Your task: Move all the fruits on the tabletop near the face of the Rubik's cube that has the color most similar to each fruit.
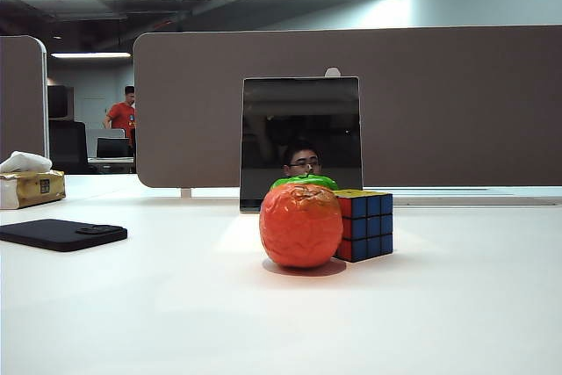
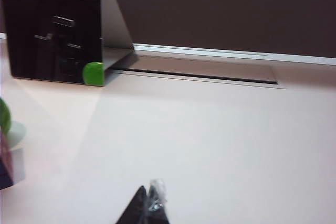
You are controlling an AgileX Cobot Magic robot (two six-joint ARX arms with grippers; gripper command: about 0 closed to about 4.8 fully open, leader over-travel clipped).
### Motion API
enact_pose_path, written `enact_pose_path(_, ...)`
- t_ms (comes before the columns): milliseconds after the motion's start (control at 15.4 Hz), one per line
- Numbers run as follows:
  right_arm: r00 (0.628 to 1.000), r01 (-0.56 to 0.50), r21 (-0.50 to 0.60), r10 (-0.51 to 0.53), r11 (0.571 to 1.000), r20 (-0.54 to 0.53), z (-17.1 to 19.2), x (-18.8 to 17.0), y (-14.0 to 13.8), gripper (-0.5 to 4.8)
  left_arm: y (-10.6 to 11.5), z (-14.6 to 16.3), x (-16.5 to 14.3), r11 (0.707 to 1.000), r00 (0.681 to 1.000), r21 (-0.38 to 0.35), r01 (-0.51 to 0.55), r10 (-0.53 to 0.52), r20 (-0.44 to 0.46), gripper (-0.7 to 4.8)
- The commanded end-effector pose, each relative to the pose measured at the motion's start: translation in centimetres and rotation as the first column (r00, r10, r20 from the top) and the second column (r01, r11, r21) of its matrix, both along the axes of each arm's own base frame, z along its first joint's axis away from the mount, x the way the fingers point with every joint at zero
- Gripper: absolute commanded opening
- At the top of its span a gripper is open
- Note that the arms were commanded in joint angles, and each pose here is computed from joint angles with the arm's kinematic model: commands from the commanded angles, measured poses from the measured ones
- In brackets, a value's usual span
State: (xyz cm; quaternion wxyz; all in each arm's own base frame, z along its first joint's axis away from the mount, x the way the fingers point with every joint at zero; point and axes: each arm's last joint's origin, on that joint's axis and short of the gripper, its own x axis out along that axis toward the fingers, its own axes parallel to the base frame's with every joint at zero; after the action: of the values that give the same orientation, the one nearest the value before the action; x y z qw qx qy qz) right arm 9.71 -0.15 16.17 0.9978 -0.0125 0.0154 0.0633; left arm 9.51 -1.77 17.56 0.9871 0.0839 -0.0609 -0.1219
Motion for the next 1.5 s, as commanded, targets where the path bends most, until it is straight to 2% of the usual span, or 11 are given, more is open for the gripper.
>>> enact_pose_path(65, 0.999, -0.043, 0.004, 0.043, 0.999, 0.013, 0.02, 0.01, 0.12, -0.01, 0.17, 0.16, 0.02, 0.998, 0.998, -0.002, -0.055, 0.055, 0.014, -0.05)
enact_pose_path(390, 0.999, -0.011, 0.001, 0.011, 1.0, 0.044, 0.31, 0.02, 0.03, -0.01, 0.17, -0.19, 0.06, 0.997, 0.998, -0.051, -0.055, 0.053, -0.035, -0.05)
enact_pose_path(455, 0.972, 0.222, 0.023, -0.224, 0.975, 0.069, 0.59, 0.03, -0.65, -0.01, 0.43, -0.23, 0.1, 0.98, 0.989, -0.139, -0.14, 0.132, -0.063, -0.05)
enact_pose_path(716, 0.975, 0.217, -0.017, -0.216, 0.976, 0.061, 0.46, 0.03, -0.63, -0.01, 0.43, -0.23, 0.1, 0.981, 0.989, -0.138, -0.139, 0.131, -0.063, -0.05)
enact_pose_path(781, 0.983, 0.174, -0.023, -0.173, 0.984, 0.062, 0.46, 0.04, -0.5, -0.01, 0.42, -0.23, 0.1, 0.981, 0.99, -0.138, -0.136, 0.128, -0.063, -0.05)
enact_pose_path(1041, 0.984, 0.172, -0.023, -0.17, 0.985, 0.061, 0.45, 0.04, -0.5, -0.01, 0.39, -0.23, 0.09, 0.981, 0.991, -0.147, -0.128, 0.12, -0.065, -0.05)
enact_pose_path(1106, 0.989, 0.138, -0.023, -0.136, 0.99, 0.062, 0.46, 0.05, -0.4, -0.01, 0.19, -0.26, 0.06, 0.988, 0.997, -0.14, -0.058, 0.049, -0.066, -0.05)
enact_pose_path(1366, 0.991, 0.117, -0.024, -0.115, 0.993, 0.062, 0.46, 0.05, -0.34, -0.01, 0.15, -0.29, 0.06, 0.99, 0.997, -0.132, -0.043, 0.035, -0.067, -0.05)
enact_pose_path(1496, 0.992, 0.115, -0.023, -0.113, 0.993, 0.062, 0.46, 0.05, -0.33, -0.01, -0.03, -0.29, 0.02, 0.994, 0.998, -0.108, 0.017, -0.024, -0.062, -0.05)
